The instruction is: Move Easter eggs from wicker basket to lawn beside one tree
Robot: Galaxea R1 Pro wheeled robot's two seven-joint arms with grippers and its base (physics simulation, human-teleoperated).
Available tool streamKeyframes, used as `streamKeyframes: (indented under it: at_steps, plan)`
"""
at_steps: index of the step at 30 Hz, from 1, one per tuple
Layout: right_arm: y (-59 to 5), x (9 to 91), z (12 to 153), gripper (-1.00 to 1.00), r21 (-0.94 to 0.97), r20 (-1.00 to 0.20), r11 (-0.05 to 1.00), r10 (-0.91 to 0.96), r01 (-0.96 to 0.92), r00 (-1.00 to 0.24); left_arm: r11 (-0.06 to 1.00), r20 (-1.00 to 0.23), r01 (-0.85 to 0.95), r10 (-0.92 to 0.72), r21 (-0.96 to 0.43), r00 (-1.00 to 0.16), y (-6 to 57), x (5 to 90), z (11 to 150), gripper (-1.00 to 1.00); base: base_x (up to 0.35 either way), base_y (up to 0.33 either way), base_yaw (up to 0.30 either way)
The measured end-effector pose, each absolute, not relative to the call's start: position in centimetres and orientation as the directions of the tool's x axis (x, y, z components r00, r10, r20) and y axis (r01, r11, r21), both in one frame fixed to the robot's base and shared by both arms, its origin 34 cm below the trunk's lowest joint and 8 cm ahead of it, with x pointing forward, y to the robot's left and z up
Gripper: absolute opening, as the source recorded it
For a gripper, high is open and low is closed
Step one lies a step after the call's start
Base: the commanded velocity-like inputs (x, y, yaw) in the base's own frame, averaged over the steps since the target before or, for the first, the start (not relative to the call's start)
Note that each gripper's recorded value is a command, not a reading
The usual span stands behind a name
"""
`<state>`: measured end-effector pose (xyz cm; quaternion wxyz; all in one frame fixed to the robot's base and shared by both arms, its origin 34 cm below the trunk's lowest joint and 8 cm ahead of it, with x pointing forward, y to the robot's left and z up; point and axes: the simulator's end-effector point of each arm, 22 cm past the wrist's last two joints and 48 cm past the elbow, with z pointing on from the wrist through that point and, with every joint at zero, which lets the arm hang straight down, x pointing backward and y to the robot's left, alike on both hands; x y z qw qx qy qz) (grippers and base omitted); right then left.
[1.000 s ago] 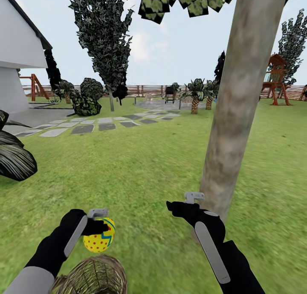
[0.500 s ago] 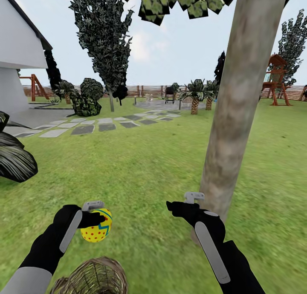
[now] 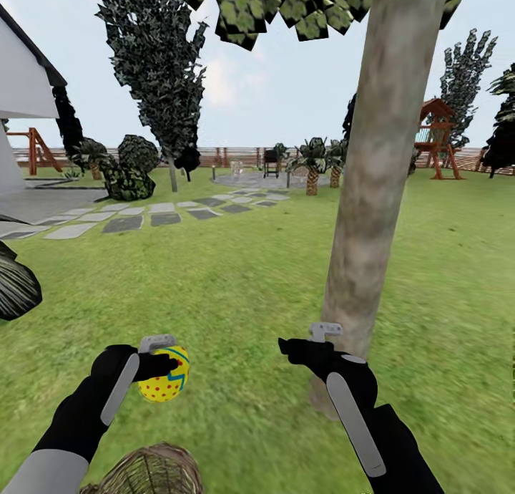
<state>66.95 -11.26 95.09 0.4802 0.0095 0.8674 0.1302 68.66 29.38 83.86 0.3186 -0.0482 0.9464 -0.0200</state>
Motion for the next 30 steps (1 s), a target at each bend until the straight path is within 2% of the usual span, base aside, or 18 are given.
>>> streamKeyframes:
  at_steps: [10,21,30]
  plan:
    - [-11.2,66.9,95.7,1.0,0.234,-0.836,0.966,0.14,-0.114,-0.53,0.994,-0.662,-0.082,-0.107,-0.069,-0.742,29.4,69.8,85.3,-1.0,-0.223,-0.043,-0.175]
    - [-11.2,66.9,95.9,1.0,0.232,-0.838,0.966,0.14,-0.113,-0.527,0.995,-0.666,-0.082,-0.104,-0.064,-0.739,29.5,69.9,85.4,-1.0,-0.315,-0.079,-0.018]
    - [-11.2,66.8,96.3,1.0,0.233,-0.843,0.966,0.142,-0.115,-0.519,0.994,-0.696,-0.085,-0.106,-0.065,-0.71,29.6,70.4,86.3,-1.0,-0.155,-0.076,-0.105]
